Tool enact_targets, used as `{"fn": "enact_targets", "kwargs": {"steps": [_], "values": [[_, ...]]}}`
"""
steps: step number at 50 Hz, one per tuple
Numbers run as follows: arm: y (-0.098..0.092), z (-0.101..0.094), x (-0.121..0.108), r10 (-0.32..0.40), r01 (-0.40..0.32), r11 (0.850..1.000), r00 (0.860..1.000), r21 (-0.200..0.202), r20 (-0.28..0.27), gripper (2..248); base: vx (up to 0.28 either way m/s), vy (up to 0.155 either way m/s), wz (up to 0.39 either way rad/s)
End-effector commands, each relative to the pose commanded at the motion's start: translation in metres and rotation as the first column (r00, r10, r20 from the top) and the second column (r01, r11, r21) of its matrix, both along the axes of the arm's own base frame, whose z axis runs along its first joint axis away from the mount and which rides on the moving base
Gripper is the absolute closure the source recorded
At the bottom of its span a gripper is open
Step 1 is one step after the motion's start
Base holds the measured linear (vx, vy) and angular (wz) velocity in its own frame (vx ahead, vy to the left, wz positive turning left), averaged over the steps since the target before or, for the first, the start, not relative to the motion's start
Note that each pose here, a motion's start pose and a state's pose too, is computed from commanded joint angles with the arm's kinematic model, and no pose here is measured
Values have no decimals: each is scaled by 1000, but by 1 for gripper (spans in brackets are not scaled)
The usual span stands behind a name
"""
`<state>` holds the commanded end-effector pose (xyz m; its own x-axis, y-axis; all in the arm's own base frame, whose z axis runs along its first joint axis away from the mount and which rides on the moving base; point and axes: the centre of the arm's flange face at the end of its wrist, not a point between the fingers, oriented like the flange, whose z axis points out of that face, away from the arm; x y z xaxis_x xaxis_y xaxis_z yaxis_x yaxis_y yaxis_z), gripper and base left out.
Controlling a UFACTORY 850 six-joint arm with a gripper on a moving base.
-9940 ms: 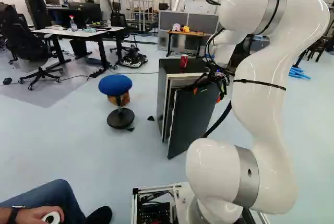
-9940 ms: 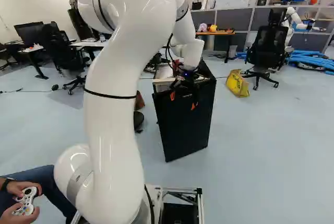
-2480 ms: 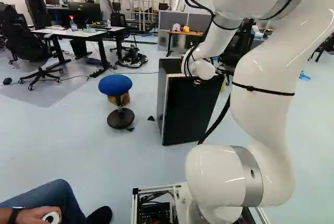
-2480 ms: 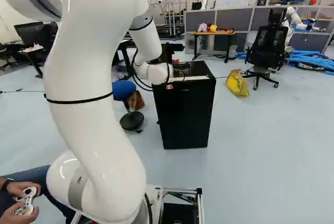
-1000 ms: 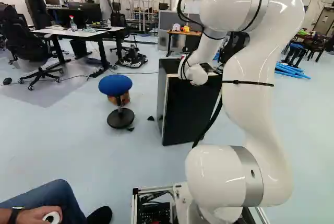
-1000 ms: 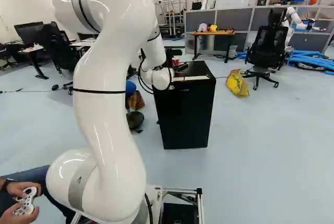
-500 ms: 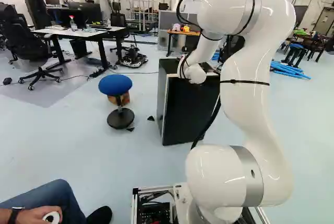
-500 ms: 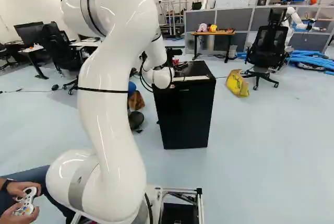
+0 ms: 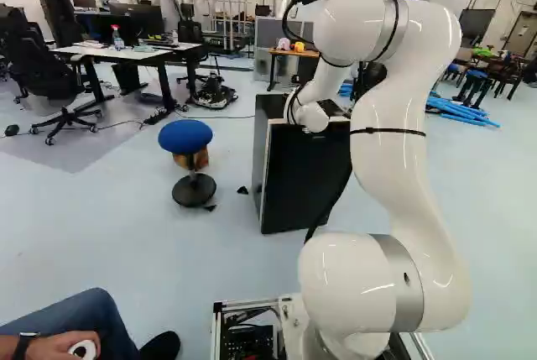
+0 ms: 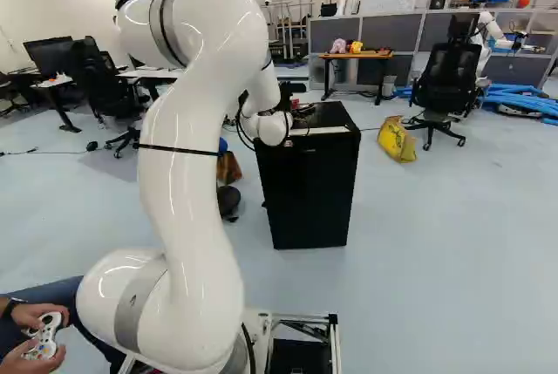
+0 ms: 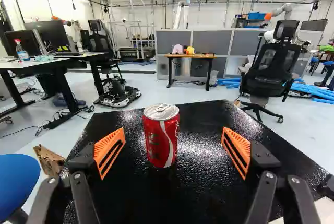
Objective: Grab a drink from the fridge
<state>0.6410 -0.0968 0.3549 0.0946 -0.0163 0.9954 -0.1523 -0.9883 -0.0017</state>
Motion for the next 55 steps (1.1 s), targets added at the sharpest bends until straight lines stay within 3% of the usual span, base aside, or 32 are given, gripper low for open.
{"fn": "enact_targets", "kwargs": {"steps": [21, 55], "values": [[-1, -8, 19, -28, 28, 999, 999, 23, -24, 3, 0, 0, 0], [7, -14, 44, -20, 21, 999, 1000, 28, -10, 3, 0, 0, 0]]}}
